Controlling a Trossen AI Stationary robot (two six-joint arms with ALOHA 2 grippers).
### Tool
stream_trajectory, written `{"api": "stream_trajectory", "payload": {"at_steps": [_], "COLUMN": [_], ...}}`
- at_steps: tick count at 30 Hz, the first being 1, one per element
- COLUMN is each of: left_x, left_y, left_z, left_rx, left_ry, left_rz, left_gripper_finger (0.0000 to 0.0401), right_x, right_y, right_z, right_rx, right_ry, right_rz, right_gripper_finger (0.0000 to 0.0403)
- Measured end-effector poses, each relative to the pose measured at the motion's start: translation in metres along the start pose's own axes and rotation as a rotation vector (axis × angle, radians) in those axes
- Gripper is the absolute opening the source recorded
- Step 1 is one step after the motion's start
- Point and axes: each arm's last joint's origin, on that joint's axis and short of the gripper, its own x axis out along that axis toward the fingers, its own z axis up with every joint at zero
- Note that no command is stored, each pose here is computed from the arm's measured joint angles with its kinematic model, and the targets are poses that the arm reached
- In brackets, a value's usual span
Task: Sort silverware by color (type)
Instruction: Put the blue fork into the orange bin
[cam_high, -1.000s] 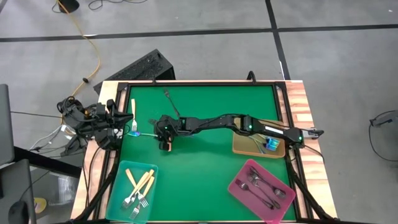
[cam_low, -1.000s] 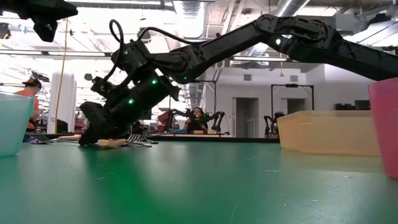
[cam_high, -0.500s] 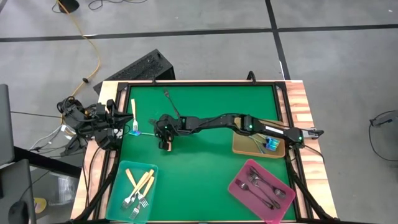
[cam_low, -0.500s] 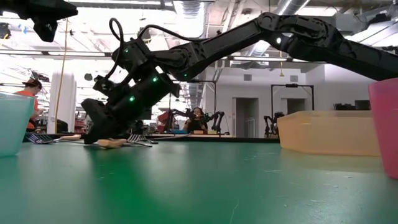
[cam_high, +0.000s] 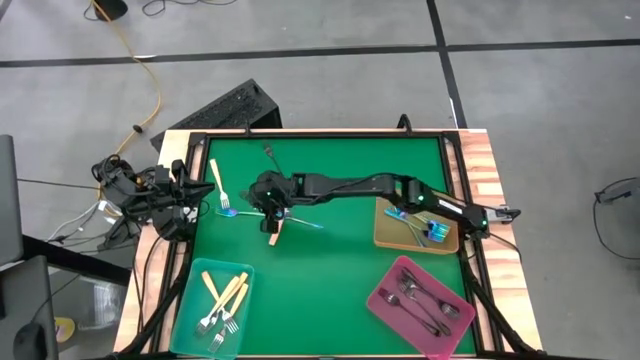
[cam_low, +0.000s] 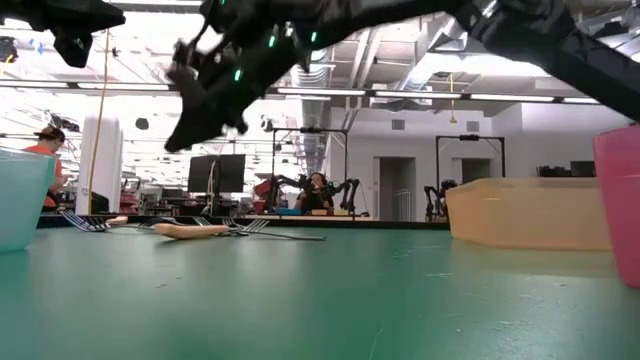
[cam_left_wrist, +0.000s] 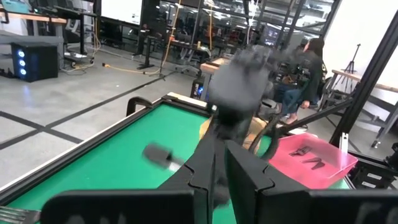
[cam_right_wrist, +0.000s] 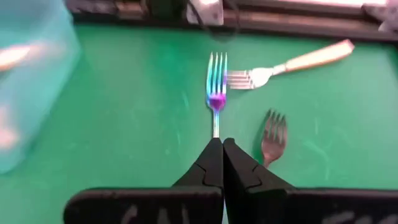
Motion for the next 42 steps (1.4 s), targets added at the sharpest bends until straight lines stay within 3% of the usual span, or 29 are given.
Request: {"api": "stream_trajectory", "payload": {"at_steps": [4, 9, 17, 21, 28, 42], "left_x": [0.0, 0.0, 0.0, 0.0, 0.0, 0.0], "left_y": [0.0, 0.0, 0.0, 0.0, 0.0, 0.0], "left_z": [0.0, 0.0, 0.0, 0.0, 0.0, 0.0], "left_rx": [0.0, 0.0, -0.001, -0.001, -0.001, 0.0], "left_ry": [0.0, 0.0, -0.001, -0.001, 0.0, 0.0], "left_rz": [0.0, 0.0, 0.0, 0.0, -0.001, 0.0], "left_gripper_finger": [0.0022, 0.0022, 0.0022, 0.0022, 0.0022, 0.0022], "right_x": [-0.021, -0.023, 0.026, 0.044, 0.071, 0.089], "right_y": [0.002, 0.003, 0.008, 0.009, 0.002, -0.024], "right_z": [0.014, 0.019, -0.012, -0.023, -0.044, -0.069], "right_rx": [-0.035, -0.04, -0.023, -0.012, 0.005, 0.111], "right_ry": [-0.016, -0.059, -0.049, -0.07, -0.097, -0.052], "right_rz": [0.005, 0.003, 0.007, 0.005, -0.01, 0.005], "right_gripper_finger": [0.0027, 0.0087, 0.0183, 0.0212, 0.0217, 0.021]}}
